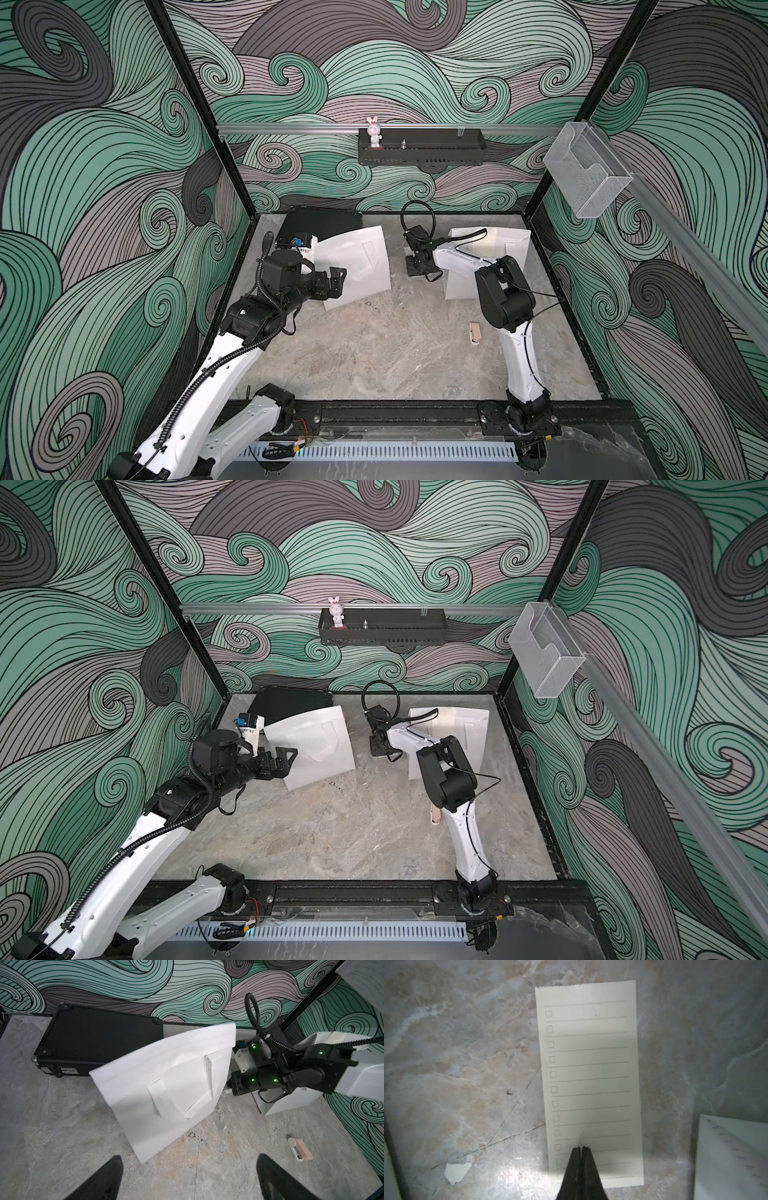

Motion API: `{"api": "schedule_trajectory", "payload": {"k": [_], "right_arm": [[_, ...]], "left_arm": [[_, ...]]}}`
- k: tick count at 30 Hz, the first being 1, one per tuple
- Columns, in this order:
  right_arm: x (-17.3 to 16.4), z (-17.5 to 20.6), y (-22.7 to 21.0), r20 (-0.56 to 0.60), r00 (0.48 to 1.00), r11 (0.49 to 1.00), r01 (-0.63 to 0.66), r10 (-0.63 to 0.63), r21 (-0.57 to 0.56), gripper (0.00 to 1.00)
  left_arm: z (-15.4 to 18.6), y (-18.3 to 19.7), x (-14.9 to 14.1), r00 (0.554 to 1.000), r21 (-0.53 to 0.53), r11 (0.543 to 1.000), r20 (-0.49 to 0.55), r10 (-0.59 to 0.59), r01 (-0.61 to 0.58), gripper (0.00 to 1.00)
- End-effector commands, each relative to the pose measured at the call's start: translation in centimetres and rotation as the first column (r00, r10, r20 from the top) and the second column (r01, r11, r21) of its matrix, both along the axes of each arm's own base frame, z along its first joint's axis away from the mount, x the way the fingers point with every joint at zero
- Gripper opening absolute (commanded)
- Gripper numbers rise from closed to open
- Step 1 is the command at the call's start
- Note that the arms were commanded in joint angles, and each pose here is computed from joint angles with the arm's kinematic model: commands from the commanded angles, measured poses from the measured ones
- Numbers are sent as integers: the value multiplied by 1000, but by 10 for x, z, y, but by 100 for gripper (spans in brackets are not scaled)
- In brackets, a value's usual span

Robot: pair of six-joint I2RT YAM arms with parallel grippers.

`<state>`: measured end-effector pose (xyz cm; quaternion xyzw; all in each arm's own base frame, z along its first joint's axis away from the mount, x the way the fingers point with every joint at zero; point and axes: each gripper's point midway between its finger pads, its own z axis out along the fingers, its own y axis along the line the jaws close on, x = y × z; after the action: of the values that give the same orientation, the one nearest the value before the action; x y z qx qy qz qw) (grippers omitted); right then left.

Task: Staple the receipts to the bags
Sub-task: Move the receipt to the center of the board.

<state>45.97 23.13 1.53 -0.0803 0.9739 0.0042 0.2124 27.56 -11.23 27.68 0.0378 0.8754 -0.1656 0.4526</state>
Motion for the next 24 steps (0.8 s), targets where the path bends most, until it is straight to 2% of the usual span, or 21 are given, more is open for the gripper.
{"api": "schedule_trajectory", "payload": {"k": [1, 7, 16, 20, 24], "right_arm": [[-33, -18, -3, -98, 995, 1000, 1, -3, -16, 0], [-84, -21, -5, -134, 991, 1000, 16, -18, -12, 0], [-182, -33, 6, -229, 973, 1000, -10, 13, 16, 0], [-228, -32, 11, -261, 965, 999, -22, 33, 43, 0], [-261, -18, 34, -250, 962, 990, -80, 107, 117, 0]], "left_arm": [[2, 2, -7, 1000, -19, 1000, -4, 3, -3, 99], [-7, 1, -7, 1000, -28, 1000, -28, 6, -6, 99], [-23, -5, -16, 996, -79, 997, -83, -12, 5, 98], [-38, -9, -22, 990, -126, 992, -137, -13, -4, 91], [-59, -18, -27, 975, -197, 980, -221, -22, -22, 74]]}}
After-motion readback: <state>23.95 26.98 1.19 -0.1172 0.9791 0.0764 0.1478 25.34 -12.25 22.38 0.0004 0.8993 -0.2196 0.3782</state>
